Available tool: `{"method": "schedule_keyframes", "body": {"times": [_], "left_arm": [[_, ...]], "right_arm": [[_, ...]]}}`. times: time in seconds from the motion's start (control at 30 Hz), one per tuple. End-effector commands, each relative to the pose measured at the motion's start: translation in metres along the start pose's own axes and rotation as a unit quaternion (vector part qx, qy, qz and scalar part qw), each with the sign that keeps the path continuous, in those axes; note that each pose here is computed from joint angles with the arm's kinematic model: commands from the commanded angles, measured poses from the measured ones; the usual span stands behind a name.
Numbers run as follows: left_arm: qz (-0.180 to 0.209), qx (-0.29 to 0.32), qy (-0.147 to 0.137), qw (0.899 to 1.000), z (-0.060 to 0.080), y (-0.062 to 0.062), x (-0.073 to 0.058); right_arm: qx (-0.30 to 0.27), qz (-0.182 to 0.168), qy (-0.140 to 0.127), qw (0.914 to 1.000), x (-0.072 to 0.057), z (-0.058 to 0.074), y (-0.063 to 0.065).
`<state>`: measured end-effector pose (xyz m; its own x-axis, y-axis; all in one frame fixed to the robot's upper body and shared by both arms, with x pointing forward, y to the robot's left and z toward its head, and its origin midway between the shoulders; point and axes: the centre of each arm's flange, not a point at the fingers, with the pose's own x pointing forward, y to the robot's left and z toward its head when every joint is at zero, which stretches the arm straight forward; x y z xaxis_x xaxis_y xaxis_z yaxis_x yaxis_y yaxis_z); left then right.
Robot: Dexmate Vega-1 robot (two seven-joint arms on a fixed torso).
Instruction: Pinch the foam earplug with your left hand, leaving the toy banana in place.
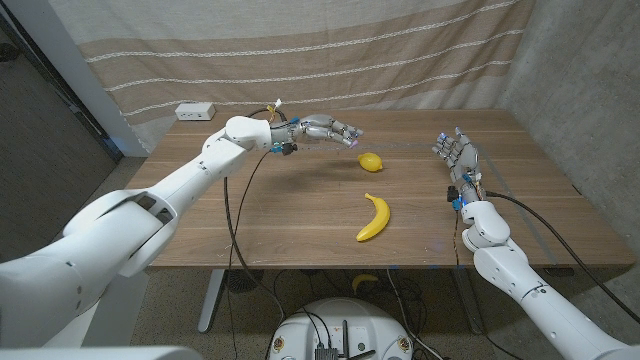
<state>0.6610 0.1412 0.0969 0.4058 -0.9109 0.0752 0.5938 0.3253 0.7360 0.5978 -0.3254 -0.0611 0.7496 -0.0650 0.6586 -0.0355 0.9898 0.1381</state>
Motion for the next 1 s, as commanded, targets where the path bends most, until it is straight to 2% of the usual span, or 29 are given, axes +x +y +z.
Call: {"method": "schedule_keyframes", "body": {"times": [0.03,0.33,0.73,1.0], "left_arm": [[-0.071,-0.087,-0.027,0.993,-0.0043,0.0025,0.0043],[-0.091,-0.125,-0.035,0.987,-0.0094,0.0042,0.0074],[-0.093,-0.18,-0.037,0.979,-0.0127,0.0054,0.0094],[-0.093,-0.194,-0.034,0.976,-0.0122,0.006,0.0117]], "right_arm": [[-0.001,0.001,-0.005,1.0,0.0002,0.0026,0.0011],[-0.003,0.002,-0.004,1.0,0.0001,0.0033,0.0018],[-0.002,0.002,-0.006,1.0,-0.0002,0.0035,0.003],[-0.003,0.0,-0.006,1.0,-0.0015,0.0036,0.003]]}}
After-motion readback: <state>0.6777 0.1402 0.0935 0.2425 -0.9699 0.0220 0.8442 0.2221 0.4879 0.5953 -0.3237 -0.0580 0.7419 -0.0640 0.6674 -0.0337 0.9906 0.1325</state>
